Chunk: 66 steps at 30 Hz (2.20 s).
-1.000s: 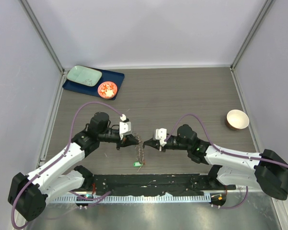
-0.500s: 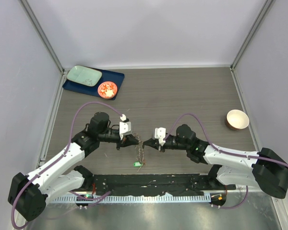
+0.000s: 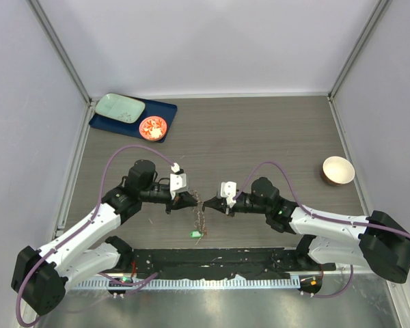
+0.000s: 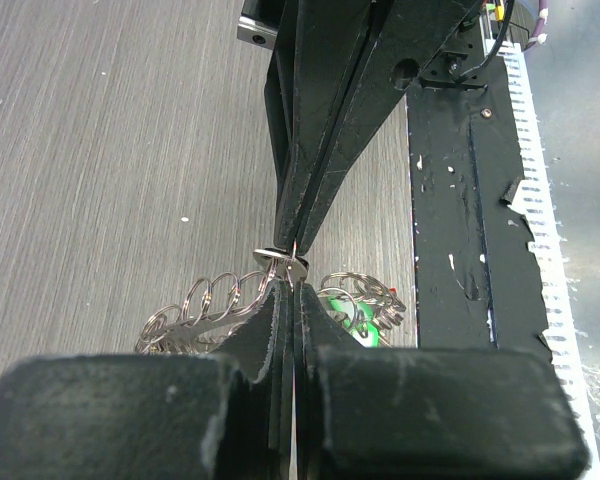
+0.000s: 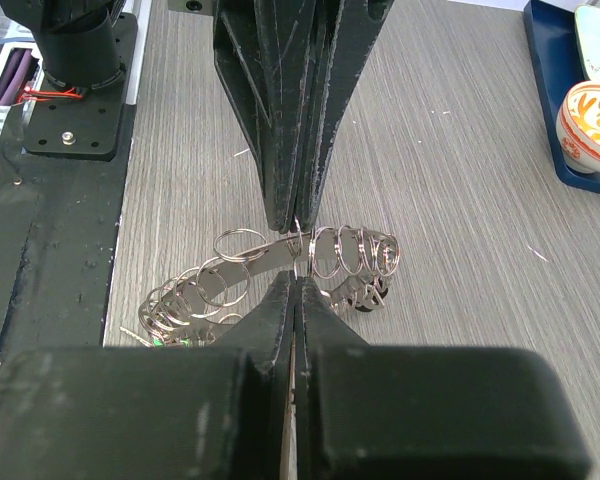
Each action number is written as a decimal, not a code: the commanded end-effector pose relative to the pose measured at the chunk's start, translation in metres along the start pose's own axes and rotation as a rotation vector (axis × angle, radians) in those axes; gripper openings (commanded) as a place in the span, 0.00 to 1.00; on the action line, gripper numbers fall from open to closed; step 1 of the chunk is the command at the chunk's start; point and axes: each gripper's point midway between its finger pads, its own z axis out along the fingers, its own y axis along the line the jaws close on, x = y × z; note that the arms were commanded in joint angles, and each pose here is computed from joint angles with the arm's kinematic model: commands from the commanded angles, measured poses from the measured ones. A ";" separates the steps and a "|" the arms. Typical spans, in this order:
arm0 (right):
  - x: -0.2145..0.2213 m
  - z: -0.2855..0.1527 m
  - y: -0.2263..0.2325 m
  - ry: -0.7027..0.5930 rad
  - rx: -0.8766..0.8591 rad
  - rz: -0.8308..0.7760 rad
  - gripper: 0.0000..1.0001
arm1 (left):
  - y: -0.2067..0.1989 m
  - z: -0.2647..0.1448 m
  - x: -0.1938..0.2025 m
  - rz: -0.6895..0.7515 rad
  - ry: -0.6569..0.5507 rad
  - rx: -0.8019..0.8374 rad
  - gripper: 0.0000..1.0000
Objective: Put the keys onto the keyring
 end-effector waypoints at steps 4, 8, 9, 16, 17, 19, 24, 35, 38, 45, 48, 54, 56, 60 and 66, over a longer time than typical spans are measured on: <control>-0.030 0.003 -0.004 -0.100 0.002 -0.051 0.01 | 0.000 0.000 -0.024 0.069 -0.053 0.024 0.00; -0.030 0.003 -0.002 -0.103 -0.004 -0.057 0.01 | -0.003 0.001 -0.024 0.064 -0.056 0.040 0.00; -0.031 0.003 -0.003 -0.106 -0.005 -0.057 0.01 | -0.003 0.001 -0.024 0.065 -0.056 0.042 0.00; -0.029 0.003 -0.002 -0.098 -0.003 -0.052 0.01 | -0.003 0.001 -0.025 0.064 -0.057 0.041 0.00; -0.030 0.003 -0.004 -0.098 0.004 -0.051 0.01 | -0.003 0.001 -0.025 0.064 -0.056 0.039 0.00; -0.026 0.002 -0.006 -0.082 0.015 -0.047 0.01 | -0.002 0.000 -0.025 0.068 -0.056 0.031 0.00; -0.023 -0.001 -0.009 -0.058 0.040 -0.042 0.01 | -0.002 -0.001 -0.025 0.077 -0.057 0.023 0.00; -0.020 -0.001 -0.012 -0.045 0.054 -0.035 0.01 | -0.001 -0.001 -0.025 0.077 -0.054 0.016 0.00; -0.019 0.000 -0.012 -0.043 0.051 -0.032 0.01 | -0.002 -0.001 -0.025 0.076 -0.056 0.024 0.00; -0.023 0.001 -0.006 -0.063 0.014 -0.038 0.01 | -0.002 -0.001 -0.025 0.075 -0.055 0.024 0.00; -0.025 0.001 -0.003 -0.072 0.000 -0.043 0.01 | -0.002 -0.001 -0.025 0.075 -0.054 0.023 0.00; -0.025 0.001 -0.002 -0.075 -0.003 -0.045 0.01 | -0.002 -0.001 -0.026 0.076 -0.057 0.025 0.00; -0.025 0.001 -0.002 -0.075 -0.003 -0.045 0.01 | -0.002 -0.001 -0.025 0.074 -0.054 0.026 0.00; -0.026 0.001 -0.002 -0.078 -0.005 -0.047 0.01 | -0.002 0.000 -0.024 0.073 -0.054 0.029 0.00; -0.027 0.001 0.002 -0.085 -0.027 -0.052 0.01 | -0.003 0.000 -0.025 0.070 -0.056 0.038 0.00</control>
